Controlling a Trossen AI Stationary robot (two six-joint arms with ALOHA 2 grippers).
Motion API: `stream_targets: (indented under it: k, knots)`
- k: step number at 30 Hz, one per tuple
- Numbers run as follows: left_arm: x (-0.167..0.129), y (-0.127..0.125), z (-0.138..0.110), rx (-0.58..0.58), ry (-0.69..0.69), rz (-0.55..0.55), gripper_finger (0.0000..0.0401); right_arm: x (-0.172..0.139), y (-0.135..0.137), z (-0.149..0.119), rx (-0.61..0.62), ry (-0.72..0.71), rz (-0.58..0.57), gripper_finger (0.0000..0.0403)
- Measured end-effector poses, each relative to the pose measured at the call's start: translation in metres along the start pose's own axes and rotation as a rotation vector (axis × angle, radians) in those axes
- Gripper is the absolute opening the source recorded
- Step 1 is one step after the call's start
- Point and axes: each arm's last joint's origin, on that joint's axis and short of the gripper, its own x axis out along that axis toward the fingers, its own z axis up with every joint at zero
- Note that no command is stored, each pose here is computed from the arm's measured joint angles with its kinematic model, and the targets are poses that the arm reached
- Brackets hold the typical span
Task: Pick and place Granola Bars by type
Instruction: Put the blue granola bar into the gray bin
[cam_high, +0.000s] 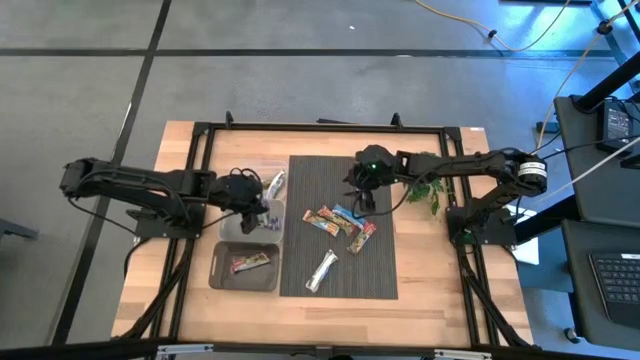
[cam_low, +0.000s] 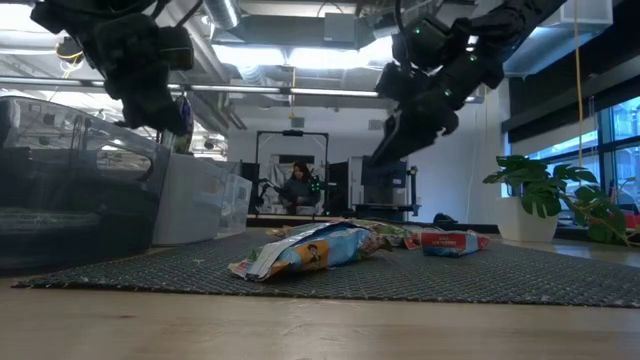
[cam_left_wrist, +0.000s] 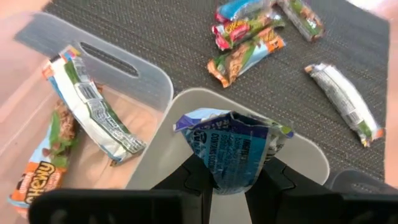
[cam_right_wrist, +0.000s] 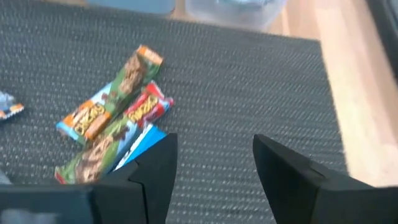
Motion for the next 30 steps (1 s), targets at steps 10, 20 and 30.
stream_targets:
  k: [10, 20, 30]
  knots:
    - [0.018, -0.005, -0.006, 0.038, 0.095, 0.022, 0.0063, 0.002, 0.002, -0.008, 0.003, 0.018, 0.01, 0.0213]
    - [0.025, -0.005, -0.008, 0.035, 0.125, 0.04, 0.0063, 0.002, 0.009, -0.012, 0.094, 0.035, 0.168, 0.0213]
    - [0.025, -0.005, -0.008, 0.019, 0.13, 0.043, 0.0081, 0.001, 0.011, -0.015, 0.101, 0.065, 0.19, 0.0213]
